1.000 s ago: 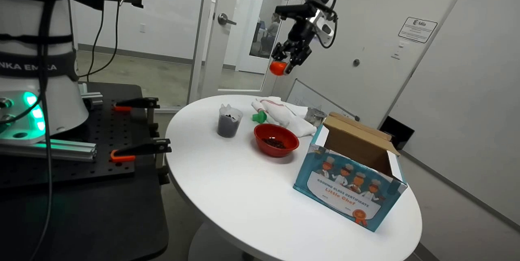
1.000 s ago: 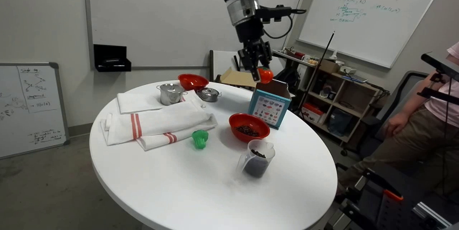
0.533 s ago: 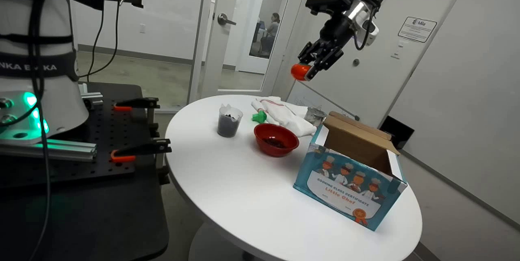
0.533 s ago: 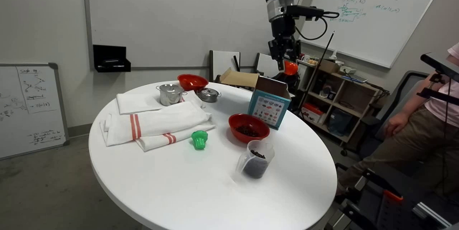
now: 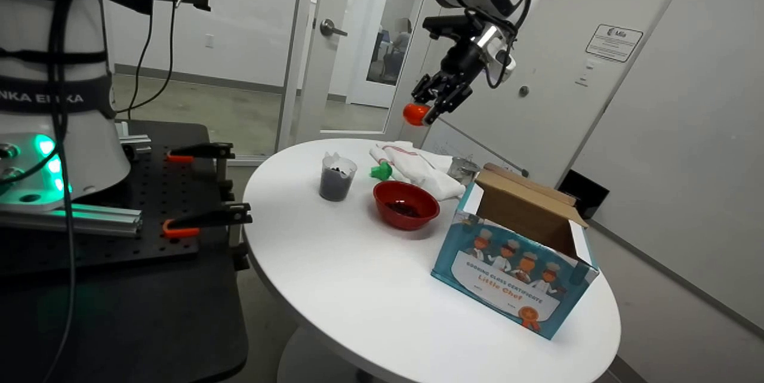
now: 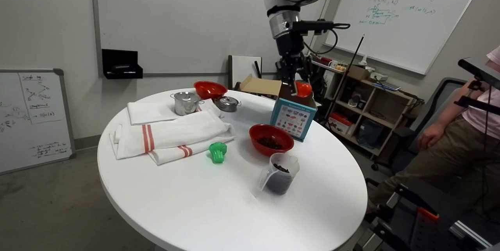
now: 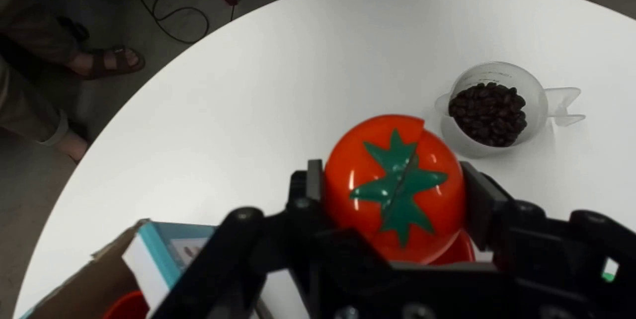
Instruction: Put the plastic tomato in the blue box
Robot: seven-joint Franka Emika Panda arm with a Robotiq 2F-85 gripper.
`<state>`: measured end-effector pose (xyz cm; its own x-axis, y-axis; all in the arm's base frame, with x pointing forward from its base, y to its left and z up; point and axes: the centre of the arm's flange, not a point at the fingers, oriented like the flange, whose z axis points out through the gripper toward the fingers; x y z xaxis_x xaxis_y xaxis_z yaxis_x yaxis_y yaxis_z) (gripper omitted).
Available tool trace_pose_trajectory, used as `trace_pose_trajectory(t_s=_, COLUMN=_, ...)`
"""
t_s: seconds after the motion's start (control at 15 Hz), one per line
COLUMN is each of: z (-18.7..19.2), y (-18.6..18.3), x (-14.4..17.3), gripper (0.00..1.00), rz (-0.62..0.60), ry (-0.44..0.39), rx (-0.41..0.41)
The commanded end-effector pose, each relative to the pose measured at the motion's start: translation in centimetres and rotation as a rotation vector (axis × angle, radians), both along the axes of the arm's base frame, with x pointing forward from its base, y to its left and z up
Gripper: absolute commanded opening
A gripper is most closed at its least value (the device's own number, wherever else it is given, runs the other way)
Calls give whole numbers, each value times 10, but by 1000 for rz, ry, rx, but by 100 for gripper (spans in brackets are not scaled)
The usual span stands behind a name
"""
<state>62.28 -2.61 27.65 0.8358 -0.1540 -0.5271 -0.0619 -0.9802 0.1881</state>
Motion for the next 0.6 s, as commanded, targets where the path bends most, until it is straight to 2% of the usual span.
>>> trace_pose_trajectory(t_s=0.0, z=-23, y=33, x=33, gripper=38, rz=2, ry=16, rx=-42)
trace_pose_trajectory(t_s=0.27, z=-21, y=30, x=50, gripper=38, rz=-21, ry=4, rx=-58)
trace_pose_trajectory(t_s=0.53, z=5, y=-22, x=69, gripper=38, rz=-134, ry=-40, rx=-18)
